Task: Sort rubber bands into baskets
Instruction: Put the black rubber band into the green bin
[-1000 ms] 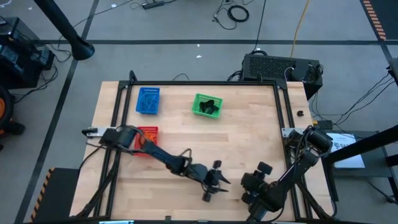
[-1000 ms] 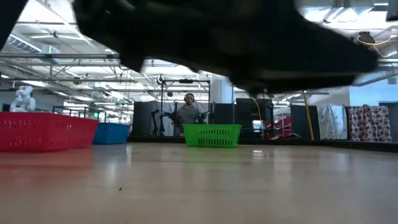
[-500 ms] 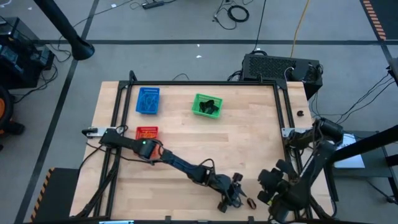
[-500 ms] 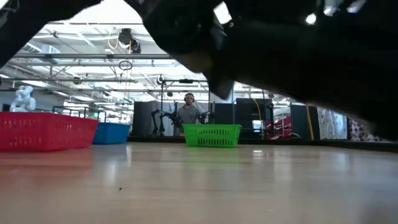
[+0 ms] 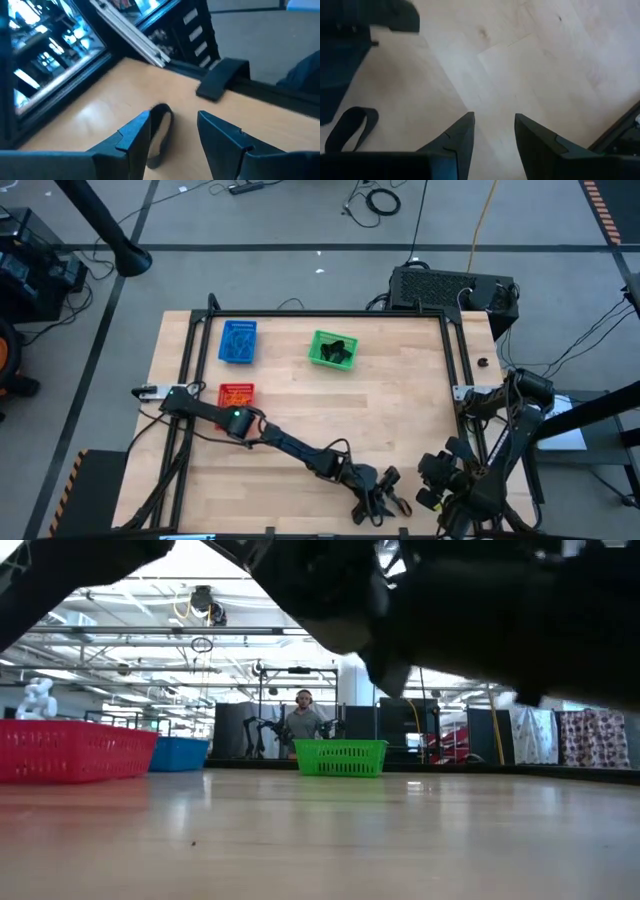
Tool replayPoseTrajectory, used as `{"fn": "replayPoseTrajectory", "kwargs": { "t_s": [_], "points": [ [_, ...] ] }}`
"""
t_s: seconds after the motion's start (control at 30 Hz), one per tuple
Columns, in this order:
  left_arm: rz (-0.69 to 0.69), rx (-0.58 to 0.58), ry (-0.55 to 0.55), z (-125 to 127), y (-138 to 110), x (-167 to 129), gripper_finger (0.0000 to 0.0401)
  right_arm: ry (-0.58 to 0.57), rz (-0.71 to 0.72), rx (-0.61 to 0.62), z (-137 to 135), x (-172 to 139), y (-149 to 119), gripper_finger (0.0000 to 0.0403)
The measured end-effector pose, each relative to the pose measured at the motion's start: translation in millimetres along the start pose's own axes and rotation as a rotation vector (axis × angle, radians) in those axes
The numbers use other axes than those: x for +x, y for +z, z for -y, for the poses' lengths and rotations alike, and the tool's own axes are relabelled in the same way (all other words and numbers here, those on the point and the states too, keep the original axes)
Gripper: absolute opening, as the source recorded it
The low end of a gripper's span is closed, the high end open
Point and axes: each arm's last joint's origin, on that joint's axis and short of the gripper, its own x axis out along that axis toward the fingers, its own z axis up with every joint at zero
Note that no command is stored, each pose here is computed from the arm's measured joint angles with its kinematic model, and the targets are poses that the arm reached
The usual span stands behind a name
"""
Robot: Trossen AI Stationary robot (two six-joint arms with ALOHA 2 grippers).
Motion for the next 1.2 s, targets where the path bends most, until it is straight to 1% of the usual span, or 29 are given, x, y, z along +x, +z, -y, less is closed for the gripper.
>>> {"fn": "replayPoseTrajectory", "kwargs": {
  "t_s": [0.13, 0.2, 0.27, 0.4, 0.57, 0.7, 0.8, 0.9, 1.0, 1.1, 1.13, 1.2],
  "points": [
    [-0.024, -0.007, -0.017, -2, -2, 13, 0.0171, 0.000, 0.006, 0.000, 0, 0, 0, 0.0134],
    [-0.069, -0.025, -0.037, -3, -2, 18, 0.0171, 0.005, 0.020, 0.002, 0, 0, 0, 0.0134],
    [-0.101, -0.039, -0.006, -4, -6, 23, 0.0171, 0.007, 0.019, 0.003, -1, 0, 0, 0.0134],
    [-0.123, -0.106, 0.004, -7, -13, 25, 0.0171, 0.016, 0.019, 0.006, -2, 0, 0, 0.0134],
    [-0.207, -0.146, -0.062, -8, -25, 21, 0.0169, 0.024, 0.018, 0.010, -2, 0, 0, 0.0134],
    [-0.235, -0.155, -0.094, -8, -30, 19, 0.0155, 0.025, 0.036, 0.008, -2, 0, 1, 0.0134],
    [-0.220, -0.164, -0.094, -9, -30, 20, 0.0139, 0.028, 0.073, 0.002, -3, 0, 2, 0.0134],
    [-0.194, -0.186, -0.079, -9, -28, 21, 0.0116, 0.028, 0.077, -0.009, -3, 0, 2, 0.0134],
    [-0.185, -0.211, -0.072, -9, -27, 21, 0.0078, 0.028, 0.077, -0.014, -3, 0, 2, 0.0134],
    [-0.207, -0.252, -0.073, -10, -24, 19, 0.0021, 0.030, 0.077, -0.014, -3, 0, 2, 0.0134],
    [-0.209, -0.259, -0.073, -12, -20, 17, 0.0011, 0.032, 0.077, -0.013, -3, 0, 2, 0.0134],
    [-0.260, -0.266, -0.068, -17, -12, 11, 0.0008, 0.037, 0.087, -0.011, -4, 0, 2, 0.0134]
  ]
}}
